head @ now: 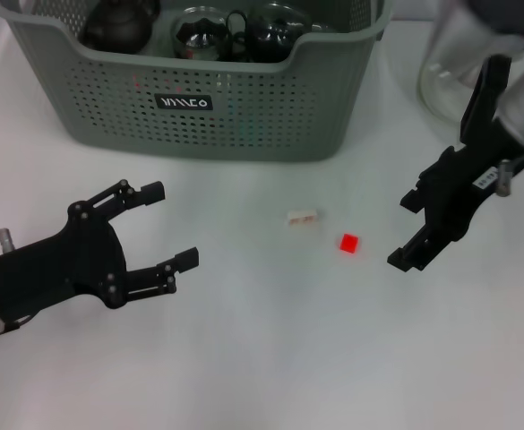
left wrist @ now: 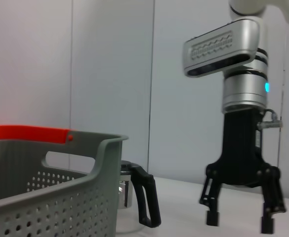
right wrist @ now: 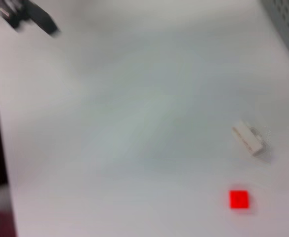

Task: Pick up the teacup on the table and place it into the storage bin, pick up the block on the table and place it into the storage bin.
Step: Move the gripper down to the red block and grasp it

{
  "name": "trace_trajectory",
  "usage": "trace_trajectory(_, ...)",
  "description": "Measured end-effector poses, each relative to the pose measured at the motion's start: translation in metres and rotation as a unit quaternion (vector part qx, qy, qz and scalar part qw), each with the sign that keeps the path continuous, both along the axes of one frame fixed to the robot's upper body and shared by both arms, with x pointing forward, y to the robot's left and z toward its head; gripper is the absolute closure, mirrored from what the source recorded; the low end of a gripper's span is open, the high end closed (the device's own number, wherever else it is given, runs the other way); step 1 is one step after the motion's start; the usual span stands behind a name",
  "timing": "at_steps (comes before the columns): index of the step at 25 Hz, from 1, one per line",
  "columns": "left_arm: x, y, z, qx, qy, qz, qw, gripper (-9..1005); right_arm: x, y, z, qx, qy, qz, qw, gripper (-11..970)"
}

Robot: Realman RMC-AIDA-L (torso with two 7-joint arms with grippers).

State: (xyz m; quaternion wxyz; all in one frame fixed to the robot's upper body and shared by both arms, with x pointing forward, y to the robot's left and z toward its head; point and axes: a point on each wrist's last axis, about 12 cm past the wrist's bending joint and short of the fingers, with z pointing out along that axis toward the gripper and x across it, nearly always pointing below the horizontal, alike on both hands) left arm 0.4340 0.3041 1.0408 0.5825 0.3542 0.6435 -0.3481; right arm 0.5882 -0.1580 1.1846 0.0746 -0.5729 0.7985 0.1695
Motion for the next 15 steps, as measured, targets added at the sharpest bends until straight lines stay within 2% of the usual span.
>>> trace_trajectory(6, -0.002, 0.000, -0.002, 0.003, 0.002, 0.003, 1.000, 91, 0.002, 0.033, -0.003, -0.050, -0.049, 0.038, 0.997, 42)
trace_trajectory(15, -0.002, -0.003, -0.005, 0.000, 0.010, 0.008, 1.000, 91, -0.007, 0.066, -0.032, -0.075, -0.074, 0.063, 0.992, 65)
